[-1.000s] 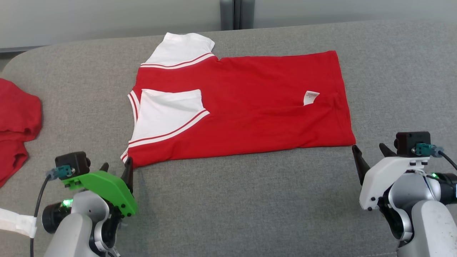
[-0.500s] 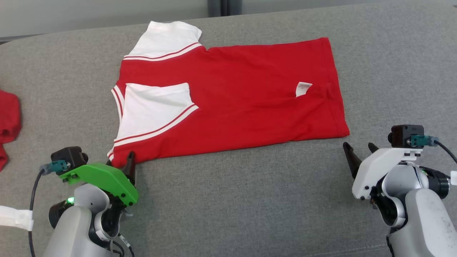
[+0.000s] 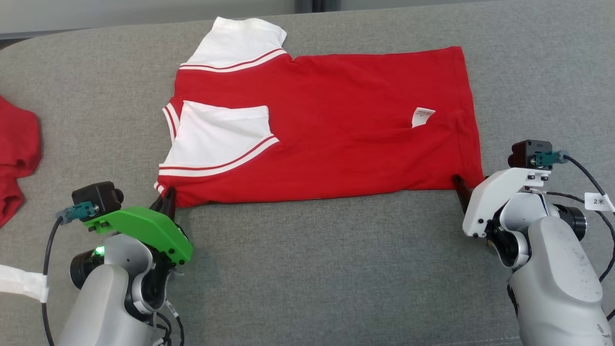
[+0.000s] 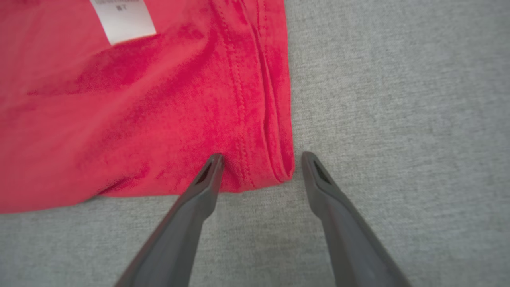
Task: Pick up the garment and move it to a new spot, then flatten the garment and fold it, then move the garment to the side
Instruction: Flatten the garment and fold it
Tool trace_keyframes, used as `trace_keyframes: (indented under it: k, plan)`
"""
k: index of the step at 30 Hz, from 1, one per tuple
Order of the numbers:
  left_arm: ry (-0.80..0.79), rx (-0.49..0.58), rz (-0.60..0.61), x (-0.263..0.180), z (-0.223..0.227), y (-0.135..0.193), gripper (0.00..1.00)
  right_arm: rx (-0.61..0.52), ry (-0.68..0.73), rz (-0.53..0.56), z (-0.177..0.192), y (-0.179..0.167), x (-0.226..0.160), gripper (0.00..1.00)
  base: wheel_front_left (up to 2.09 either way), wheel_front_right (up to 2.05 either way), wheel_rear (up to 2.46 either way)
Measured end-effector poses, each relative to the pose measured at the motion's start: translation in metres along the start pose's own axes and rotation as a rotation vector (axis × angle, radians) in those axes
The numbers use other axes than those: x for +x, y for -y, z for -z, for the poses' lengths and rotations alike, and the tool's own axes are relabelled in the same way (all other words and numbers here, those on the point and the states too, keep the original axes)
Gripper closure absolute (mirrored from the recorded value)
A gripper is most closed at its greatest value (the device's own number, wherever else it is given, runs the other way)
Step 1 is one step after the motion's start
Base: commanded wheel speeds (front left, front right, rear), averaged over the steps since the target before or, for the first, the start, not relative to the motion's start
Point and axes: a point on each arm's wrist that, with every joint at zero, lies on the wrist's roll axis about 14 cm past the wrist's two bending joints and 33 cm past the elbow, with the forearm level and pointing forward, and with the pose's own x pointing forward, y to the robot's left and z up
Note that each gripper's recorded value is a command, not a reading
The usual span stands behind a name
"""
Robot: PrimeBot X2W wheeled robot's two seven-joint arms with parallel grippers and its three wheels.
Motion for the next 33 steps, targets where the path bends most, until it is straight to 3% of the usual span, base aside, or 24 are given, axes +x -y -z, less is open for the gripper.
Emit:
trace_keyframes:
  k: [2,3,4,7,8,18,26,32,33]
  plan:
    - [0.016,0.002,0.006,-0.003,-0.004,0.001,1.0,-0.005,-0.014,-0.002,0.001,-0.002,0.004,0.0,0.0,0.0,0.0]
    - [0.023,0.002,0.008,-0.005,-0.006,0.0,1.0,-0.006,-0.016,-0.004,0.001,-0.004,0.007,0.16,0.0,0.0,0.0]
    - [0.028,0.003,0.012,-0.006,-0.007,0.001,1.0,-0.006,-0.021,-0.005,0.002,-0.004,0.008,0.53,0.0,0.0,0.0]
    - [0.041,0.007,0.014,-0.012,-0.009,0.001,1.0,-0.022,-0.02,-0.007,0.001,-0.007,0.011,0.82,0.0,0.0,0.0]
    - [0.045,0.008,0.016,-0.014,-0.009,0.001,1.0,-0.025,-0.015,-0.007,0.0,-0.008,0.011,1.0,0.0,0.0,0.0]
    - [0.104,0.001,0.061,-0.042,-0.013,0.018,1.0,-0.044,0.148,0.01,-0.022,0.007,-0.017,1.0,0.0,0.0,0.0]
    - [0.002,-0.022,0.038,-0.09,0.035,0.016,1.0,-0.02,0.187,0.044,0.013,0.027,-0.072,1.0,0.0,0.0,0.0]
    - [-0.098,-0.053,0.006,-0.113,0.07,0.013,1.0,0.007,0.138,0.071,0.049,0.031,-0.103,1.0,0.0,0.0,0.0]
    - [-0.119,-0.065,0.007,-0.114,0.075,0.013,0.86,0.016,0.13,0.071,0.054,0.031,-0.106,0.98,0.0,0.0,0.0]
